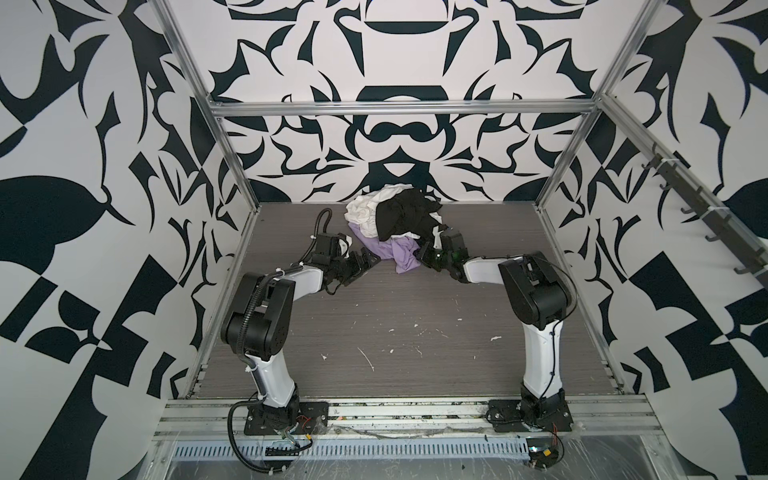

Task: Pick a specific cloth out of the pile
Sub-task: 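Close the right gripper on the lavender cloth while the left gripper approaches it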

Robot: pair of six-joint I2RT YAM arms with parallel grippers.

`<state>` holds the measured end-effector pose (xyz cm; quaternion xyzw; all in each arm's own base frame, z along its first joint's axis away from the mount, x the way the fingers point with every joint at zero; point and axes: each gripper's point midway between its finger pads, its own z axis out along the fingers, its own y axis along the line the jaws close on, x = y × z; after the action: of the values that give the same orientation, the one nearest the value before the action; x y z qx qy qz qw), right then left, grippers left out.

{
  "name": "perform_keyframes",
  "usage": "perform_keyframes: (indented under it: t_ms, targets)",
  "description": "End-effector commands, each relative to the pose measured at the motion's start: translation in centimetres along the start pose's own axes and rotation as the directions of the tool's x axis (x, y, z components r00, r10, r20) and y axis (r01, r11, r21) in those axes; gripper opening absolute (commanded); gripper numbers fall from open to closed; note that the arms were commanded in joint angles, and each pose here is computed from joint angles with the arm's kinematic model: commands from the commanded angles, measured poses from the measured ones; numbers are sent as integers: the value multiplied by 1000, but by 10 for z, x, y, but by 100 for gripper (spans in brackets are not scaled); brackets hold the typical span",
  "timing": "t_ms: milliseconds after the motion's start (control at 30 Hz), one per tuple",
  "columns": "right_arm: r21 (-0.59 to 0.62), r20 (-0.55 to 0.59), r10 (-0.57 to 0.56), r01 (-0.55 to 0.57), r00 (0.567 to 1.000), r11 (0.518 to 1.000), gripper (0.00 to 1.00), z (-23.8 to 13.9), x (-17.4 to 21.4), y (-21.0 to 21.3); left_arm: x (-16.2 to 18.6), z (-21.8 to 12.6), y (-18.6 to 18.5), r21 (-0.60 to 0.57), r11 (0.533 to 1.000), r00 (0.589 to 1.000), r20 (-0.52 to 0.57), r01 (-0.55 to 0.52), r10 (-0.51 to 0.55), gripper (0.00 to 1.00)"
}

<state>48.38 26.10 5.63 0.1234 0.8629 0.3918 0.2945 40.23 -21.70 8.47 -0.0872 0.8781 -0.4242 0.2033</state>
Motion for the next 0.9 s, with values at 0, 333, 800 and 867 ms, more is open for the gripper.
perform_keyframes:
  t_ms: [0, 333, 800, 867]
  targets:
    - [-119, 102, -80, 92, 992, 989, 0, -23, -35, 63, 0, -1, -5, 19, 1000, 1000, 1, 0, 0, 99]
    - [-156, 116, -78, 95, 990, 983, 0, -41, -45, 87, -2, -6, -14, 38, 999, 1000, 9, -7, 7, 99]
    - [-214, 152, -148, 179, 977, 960, 0, -60, -60, 131, 3, -1, -30, 86, 996, 1000, -7, -24, 24, 98]
    - [-216, 160, -161, 194, 974, 957, 0, -63, -63, 136, 3, 0, -31, 88, 995, 999, -7, -35, 35, 98]
